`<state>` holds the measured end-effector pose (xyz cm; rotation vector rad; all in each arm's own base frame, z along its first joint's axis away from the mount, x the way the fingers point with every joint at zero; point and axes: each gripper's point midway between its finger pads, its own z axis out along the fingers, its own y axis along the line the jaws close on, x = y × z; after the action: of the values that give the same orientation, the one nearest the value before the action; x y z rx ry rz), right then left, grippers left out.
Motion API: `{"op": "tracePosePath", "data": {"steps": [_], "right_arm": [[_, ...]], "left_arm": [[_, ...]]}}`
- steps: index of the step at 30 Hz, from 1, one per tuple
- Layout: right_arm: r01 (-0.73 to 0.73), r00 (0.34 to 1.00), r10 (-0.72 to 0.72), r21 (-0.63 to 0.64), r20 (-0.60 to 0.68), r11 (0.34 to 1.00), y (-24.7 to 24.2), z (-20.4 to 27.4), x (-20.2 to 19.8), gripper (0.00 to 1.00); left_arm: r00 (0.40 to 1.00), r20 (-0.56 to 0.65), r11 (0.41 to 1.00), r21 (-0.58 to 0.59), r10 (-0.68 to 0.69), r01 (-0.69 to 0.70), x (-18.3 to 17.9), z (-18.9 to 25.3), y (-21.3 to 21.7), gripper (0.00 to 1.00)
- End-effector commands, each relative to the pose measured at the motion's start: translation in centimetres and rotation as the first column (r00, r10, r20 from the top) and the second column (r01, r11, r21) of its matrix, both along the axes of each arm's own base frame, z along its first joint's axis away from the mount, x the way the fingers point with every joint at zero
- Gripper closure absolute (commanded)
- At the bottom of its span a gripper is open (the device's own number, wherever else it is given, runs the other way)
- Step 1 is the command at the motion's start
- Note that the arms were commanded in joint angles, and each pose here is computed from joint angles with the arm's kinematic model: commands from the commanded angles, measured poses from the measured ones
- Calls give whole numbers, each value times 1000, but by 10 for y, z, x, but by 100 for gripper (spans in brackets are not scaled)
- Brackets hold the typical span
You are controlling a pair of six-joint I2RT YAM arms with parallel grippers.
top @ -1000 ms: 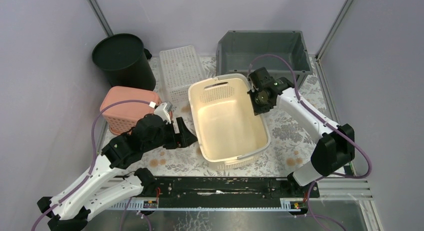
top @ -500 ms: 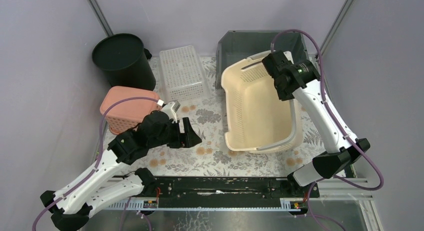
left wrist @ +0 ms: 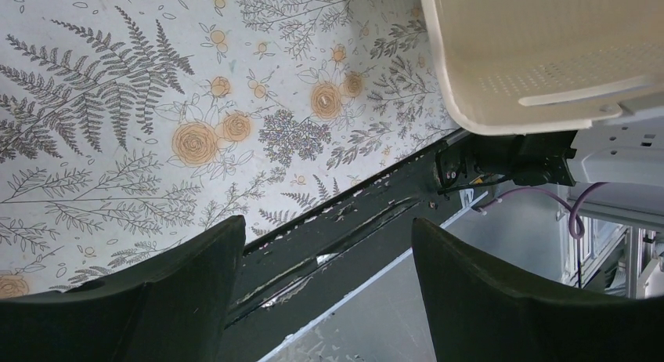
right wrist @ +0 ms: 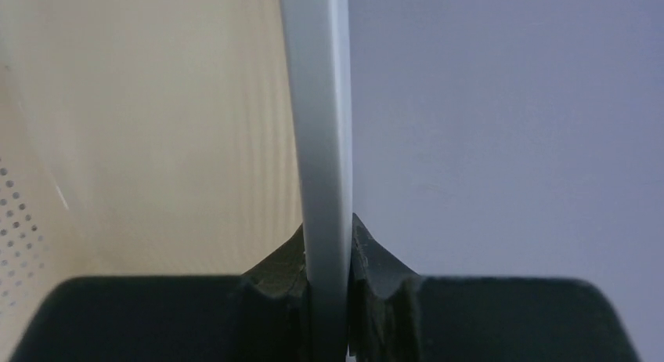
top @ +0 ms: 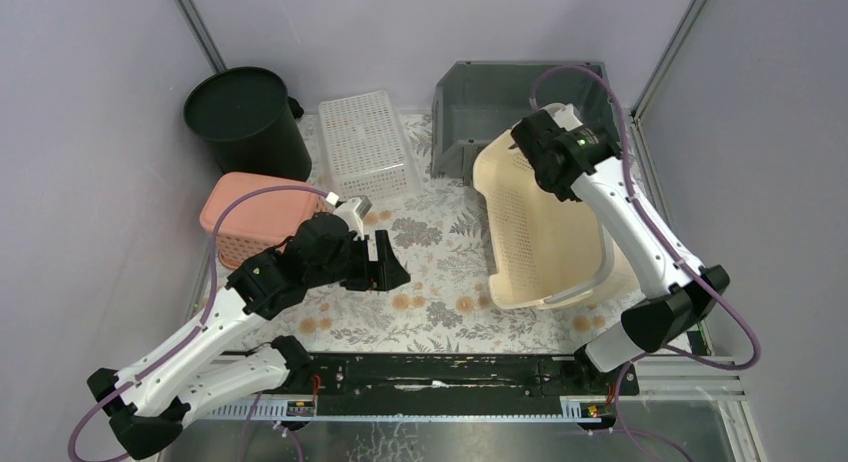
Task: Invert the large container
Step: Turn the container upside down at the center of the board.
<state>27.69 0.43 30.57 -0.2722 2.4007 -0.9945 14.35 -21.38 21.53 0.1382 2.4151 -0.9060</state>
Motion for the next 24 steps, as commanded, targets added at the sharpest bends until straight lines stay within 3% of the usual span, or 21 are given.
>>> {"op": "tracePosePath", "data": {"steps": [1, 8, 13, 18, 20, 21, 22, 24], "right_arm": [[81, 987, -48, -222, 150, 972, -21, 29, 13, 100], [101, 968, -4, -373, 252, 922, -21, 52, 21, 100], [60, 967, 46, -400, 250, 915, -7, 38, 28, 99], [9, 987, 59, -415, 151, 910, 4, -1, 24, 88], [2, 993, 43, -395, 106, 919, 12, -20, 21, 78], [21, 993, 22, -368, 112, 930, 16, -28, 20, 65], [30, 994, 8, -346, 109, 938, 19, -32, 18, 60], [23, 996, 5, -326, 83, 945, 30, -47, 19, 57]], "left_arm": [[997, 71, 998, -53, -33, 37, 7, 22, -10, 15], [997, 66, 998, -46, -43, 46, 6, 17, -10, 15], [997, 66, 998, -44, -44, 47, 6, 16, -10, 15], [997, 61, 998, -37, -40, 42, 7, 13, -10, 15], [998, 58, 999, -34, -37, 39, 8, 12, -10, 15], [998, 56, 999, -32, -37, 39, 8, 12, -11, 15], [998, 56, 999, -33, -35, 37, 8, 12, -11, 15], [998, 57, 999, -27, -28, 29, 10, 13, -10, 15]]}}
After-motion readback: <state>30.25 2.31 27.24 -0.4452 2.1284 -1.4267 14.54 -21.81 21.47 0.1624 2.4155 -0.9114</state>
